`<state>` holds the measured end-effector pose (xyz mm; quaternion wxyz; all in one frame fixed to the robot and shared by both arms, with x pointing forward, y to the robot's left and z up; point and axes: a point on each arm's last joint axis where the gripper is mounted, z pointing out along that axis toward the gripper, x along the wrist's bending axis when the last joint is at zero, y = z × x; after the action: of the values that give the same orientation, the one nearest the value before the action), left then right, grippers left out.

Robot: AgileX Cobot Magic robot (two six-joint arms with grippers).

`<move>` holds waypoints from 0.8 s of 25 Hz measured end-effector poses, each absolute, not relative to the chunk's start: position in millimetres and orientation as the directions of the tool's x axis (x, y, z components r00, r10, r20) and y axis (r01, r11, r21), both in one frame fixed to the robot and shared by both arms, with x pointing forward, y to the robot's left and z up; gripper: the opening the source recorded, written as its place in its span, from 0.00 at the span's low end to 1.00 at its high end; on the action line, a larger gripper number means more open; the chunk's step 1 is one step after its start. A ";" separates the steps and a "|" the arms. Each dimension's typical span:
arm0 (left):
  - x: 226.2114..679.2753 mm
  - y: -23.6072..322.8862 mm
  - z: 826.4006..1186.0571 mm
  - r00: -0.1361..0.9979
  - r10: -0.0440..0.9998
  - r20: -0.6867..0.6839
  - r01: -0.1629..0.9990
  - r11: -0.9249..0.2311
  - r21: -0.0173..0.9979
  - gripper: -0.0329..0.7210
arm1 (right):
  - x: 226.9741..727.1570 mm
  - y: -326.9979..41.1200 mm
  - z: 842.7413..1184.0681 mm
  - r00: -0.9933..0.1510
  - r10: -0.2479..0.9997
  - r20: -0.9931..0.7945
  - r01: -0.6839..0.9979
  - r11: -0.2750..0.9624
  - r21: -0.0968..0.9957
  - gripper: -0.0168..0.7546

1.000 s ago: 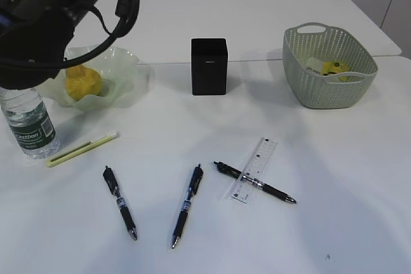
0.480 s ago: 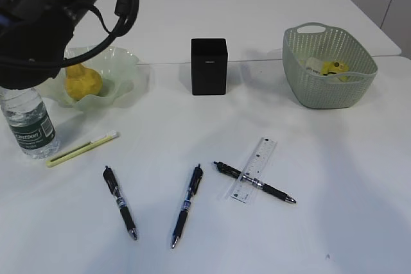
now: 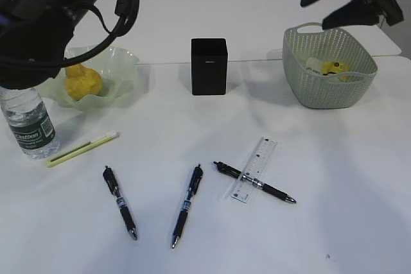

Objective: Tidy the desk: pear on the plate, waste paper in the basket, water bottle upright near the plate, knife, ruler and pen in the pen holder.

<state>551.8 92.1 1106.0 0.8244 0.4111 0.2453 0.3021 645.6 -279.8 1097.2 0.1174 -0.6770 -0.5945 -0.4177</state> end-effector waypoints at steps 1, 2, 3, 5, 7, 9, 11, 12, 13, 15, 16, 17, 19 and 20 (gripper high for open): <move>551.8 92.1 1106.0 0.697 0.700 -0.156 -0.296 0.480 0.826 0.18 | 644.8 -283.3 1093.0 -0.043 0.748 0.663 0.908 -0.248 0.338 0.63; 551.8 92.1 1106.0 0.697 0.700 -0.156 -0.296 0.480 0.826 0.18 | 643.4 -287.8 1089.3 -0.031 0.793 0.608 0.913 -0.226 0.341 0.63; 551.9 92.1 1105.8 0.697 0.700 -0.156 -0.295 0.479 0.827 0.18 | 641.7 -292.6 1086.6 -0.022 0.836 0.549 0.916 -0.203 0.345 0.63; 552.3 91.9 1105.2 0.695 0.701 -0.158 -0.290 0.474 0.831 0.18 | 637.0 -302.5 1085.9 0.001 0.902 0.431 0.920 -0.170 0.354 0.63; 553.0 91.5 1103.8 0.692 0.704 -0.160 -0.279 0.465 0.840 0.18 | 629.6 -314.4 1091.2 0.025 0.958 0.287 0.918 -0.135 0.372 0.63; 553.9 91.3 1102.4 0.687 0.707 -0.165 -0.267 0.457 0.849 0.18 | 620.9 -327.6 1099.4 0.067 0.988 0.136 0.916 -0.116 0.385 0.63; 554.6 91.0 1101.1 0.683 0.711 -0.168 -0.256 0.448 0.857 0.18 | 611.8 -336.2 1109.3 0.122 0.992 0.045 0.911 -0.129 0.391 0.63; 555.1 90.9 1100.3 0.681 0.713 -0.170 -0.249 0.444 0.861 0.18 | 607.4 -339.6 1114.5 0.143 0.990 0.014 0.907 -0.137 0.398 0.63; 555.3 90.7 1099.9 0.680 0.713 -0.171 -0.245 0.441 0.863 0.18 | 603.4 -341.2 1118.8 0.155 0.988 -0.006 0.906 -0.140 0.400 0.63; 556.0 90.5 1098.5 0.676 0.716 -0.174 -0.236 0.434 0.870 0.18 | 598.4 -342.1 1122.5 0.166 0.986 -0.018 0.911 -0.146 0.385 0.63; 556.3 90.3 1097.8 0.675 0.717 -0.175 -0.230 0.429 0.873 0.18 | 597.5 -342.2 1123.3 0.170 0.985 -0.019 0.911 -0.150 0.384 0.63; 557.3 90.8 1096.8 0.670 0.721 -0.178 -0.222 0.423 0.879 0.18 | 596.8 -342.5 1123.8 0.175 0.984 -0.021 0.911 -0.154 0.384 0.63; 560.4 93.3 1094.2 0.657 0.731 -0.182 -0.208 0.408 0.889 0.18 | 595.9 -342.8 1123.5 0.194 0.981 -0.018 0.908 -0.173 0.381 0.63; 561.9 94.3 1092.7 0.650 0.737 -0.184 -0.196 0.397 0.896 0.18 | 594.8 -342.7 1122.6 0.200 0.980 -0.016 0.909 -0.180 0.376 0.63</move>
<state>561.9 94.3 1092.7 0.7828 0.4610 0.2931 0.2981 594.8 -342.7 1122.6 -0.1536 -0.7594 -0.6217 -0.1149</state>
